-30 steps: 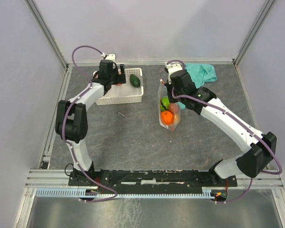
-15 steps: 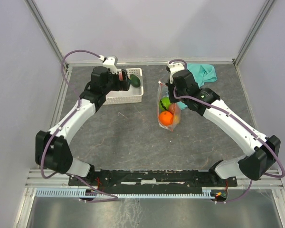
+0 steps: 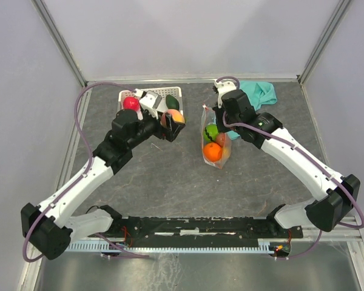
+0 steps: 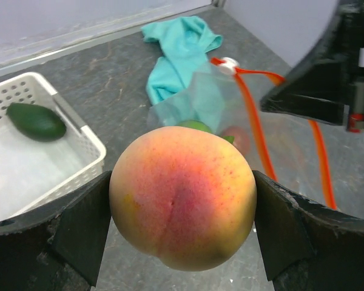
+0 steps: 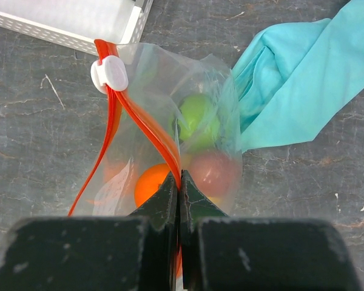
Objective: Place the food in the zip-top bag and seal the zipper
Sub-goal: Place the fake fruit in the zipper food storage bag.
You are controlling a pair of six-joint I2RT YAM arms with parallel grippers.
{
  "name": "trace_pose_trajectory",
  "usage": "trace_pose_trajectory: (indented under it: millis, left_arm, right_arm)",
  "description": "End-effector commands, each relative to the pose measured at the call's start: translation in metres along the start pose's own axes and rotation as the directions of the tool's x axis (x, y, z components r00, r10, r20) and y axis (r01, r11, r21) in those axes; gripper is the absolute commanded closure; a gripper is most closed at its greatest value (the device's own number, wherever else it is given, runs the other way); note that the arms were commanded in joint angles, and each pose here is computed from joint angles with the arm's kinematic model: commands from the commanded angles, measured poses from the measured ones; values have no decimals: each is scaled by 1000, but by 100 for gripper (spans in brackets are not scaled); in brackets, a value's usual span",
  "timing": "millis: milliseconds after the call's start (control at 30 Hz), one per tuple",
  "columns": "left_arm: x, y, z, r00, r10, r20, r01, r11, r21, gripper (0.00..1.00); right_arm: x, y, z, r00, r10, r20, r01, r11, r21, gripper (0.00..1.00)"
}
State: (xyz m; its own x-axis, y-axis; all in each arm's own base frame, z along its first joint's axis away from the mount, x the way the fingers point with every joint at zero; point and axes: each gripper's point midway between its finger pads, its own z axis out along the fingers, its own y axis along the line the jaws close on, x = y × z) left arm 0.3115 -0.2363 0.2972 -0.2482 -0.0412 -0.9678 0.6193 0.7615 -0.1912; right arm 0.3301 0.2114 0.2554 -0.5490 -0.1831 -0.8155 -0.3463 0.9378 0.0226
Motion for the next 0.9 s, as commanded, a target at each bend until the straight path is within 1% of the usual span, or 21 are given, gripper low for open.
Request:
trace_pose_trajectory:
  millis: [0,100,167,333,500,700,867]
  left_arm:
    - [-32,-38,-18,987,20,160,-46,986,160,34]
    - [-43,-68,-28,973,15,230,-75,964,254,34]
    - [-45,-84,-29,968,19,251,-96,950,298,34]
    - [-36,-117,-22,964,33,263,-140,906,399,35]
    - [-27,-138,-9,956,85,279,-208,871,445,35]
    - [-7,-148,11,963,118,243,-225,847,481,35]
    - [21,-139,27,975,149,167,-210,867,453,35]
  right_arm:
    - [-19,5,-14,997,42,64,-40,998,-38,98]
    - [-19,7,-12,997,54,59,-51,997,-51,98]
    - [-19,9,-12,997,58,59,-55,997,-60,98]
    - [-20,13,-11,996,69,55,-64,995,-77,98]
    - [-19,14,-11,996,70,47,-66,995,-80,98]
    - [-18,14,-12,996,72,47,-68,995,-79,98]
    - [-19,13,-13,997,68,45,-65,995,-75,98]
